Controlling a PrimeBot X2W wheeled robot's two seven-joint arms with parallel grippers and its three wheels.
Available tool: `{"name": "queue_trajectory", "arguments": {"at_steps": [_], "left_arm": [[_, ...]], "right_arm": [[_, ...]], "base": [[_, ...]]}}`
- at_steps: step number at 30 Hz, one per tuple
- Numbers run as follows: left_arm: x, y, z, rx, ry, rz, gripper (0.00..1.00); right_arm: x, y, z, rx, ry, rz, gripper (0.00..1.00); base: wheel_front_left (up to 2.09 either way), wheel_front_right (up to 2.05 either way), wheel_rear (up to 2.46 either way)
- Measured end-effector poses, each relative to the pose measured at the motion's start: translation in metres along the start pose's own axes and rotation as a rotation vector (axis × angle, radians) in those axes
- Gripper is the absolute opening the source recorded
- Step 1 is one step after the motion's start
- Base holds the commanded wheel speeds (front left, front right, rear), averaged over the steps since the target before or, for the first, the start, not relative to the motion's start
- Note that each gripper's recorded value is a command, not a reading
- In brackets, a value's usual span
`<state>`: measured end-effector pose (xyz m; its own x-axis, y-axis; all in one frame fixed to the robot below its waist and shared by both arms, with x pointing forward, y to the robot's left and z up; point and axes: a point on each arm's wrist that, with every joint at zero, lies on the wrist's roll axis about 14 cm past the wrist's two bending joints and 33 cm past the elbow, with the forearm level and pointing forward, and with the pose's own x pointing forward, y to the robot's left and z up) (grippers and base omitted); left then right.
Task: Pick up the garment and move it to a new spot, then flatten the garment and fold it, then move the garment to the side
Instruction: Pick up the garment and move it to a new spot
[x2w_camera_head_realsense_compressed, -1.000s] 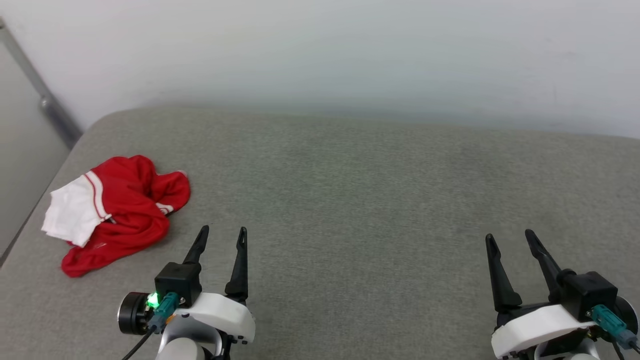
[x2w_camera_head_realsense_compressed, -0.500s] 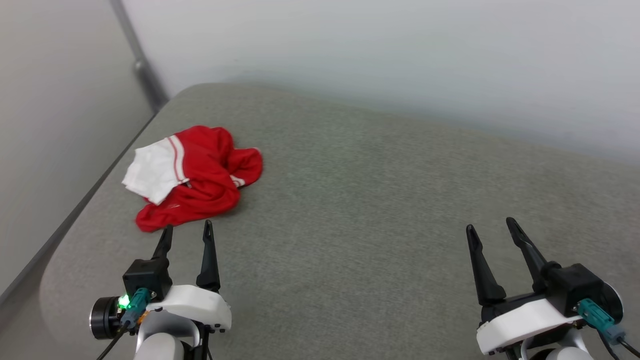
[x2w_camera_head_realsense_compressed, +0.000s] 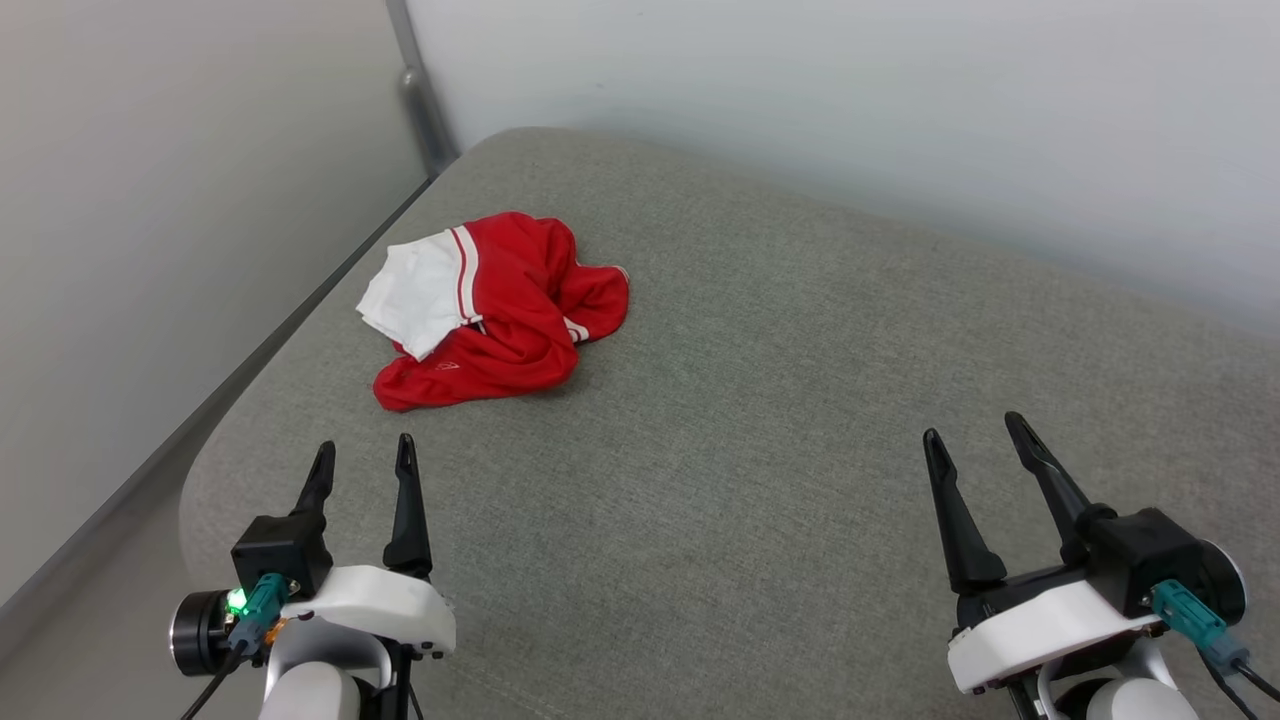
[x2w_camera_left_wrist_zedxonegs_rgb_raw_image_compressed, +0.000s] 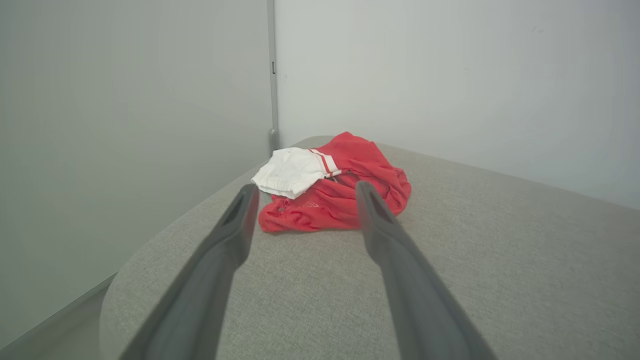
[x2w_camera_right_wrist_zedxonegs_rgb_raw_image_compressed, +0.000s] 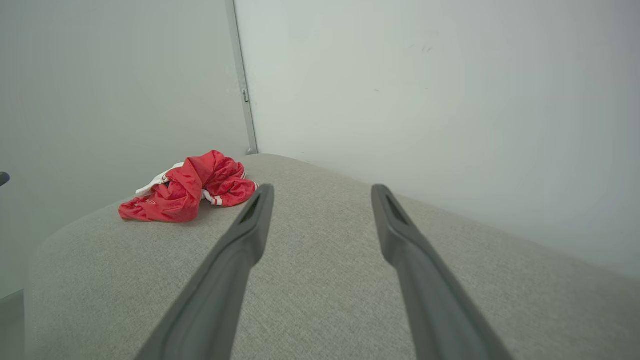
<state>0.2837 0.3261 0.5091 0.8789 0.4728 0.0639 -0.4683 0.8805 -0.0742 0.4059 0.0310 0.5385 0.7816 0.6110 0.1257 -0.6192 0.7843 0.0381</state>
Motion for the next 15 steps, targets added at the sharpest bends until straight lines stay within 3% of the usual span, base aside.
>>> {"name": "queue_trajectory", "arguments": {"at_steps": [8,15], "left_arm": [[0.014,-0.003,0.007,-0.004,-0.016,-0.002,1.0],[0.07,-0.019,0.018,-0.015,0.021,-0.064,1.0]], "right_arm": [[0.006,0.0,-0.002,0.002,0.005,0.008,1.0],[0.02,-0.011,-0.005,-0.008,0.003,-0.001,1.0]], "base": [[0.0,0.0,0.0],[0.0,0.0,0.0]]}}
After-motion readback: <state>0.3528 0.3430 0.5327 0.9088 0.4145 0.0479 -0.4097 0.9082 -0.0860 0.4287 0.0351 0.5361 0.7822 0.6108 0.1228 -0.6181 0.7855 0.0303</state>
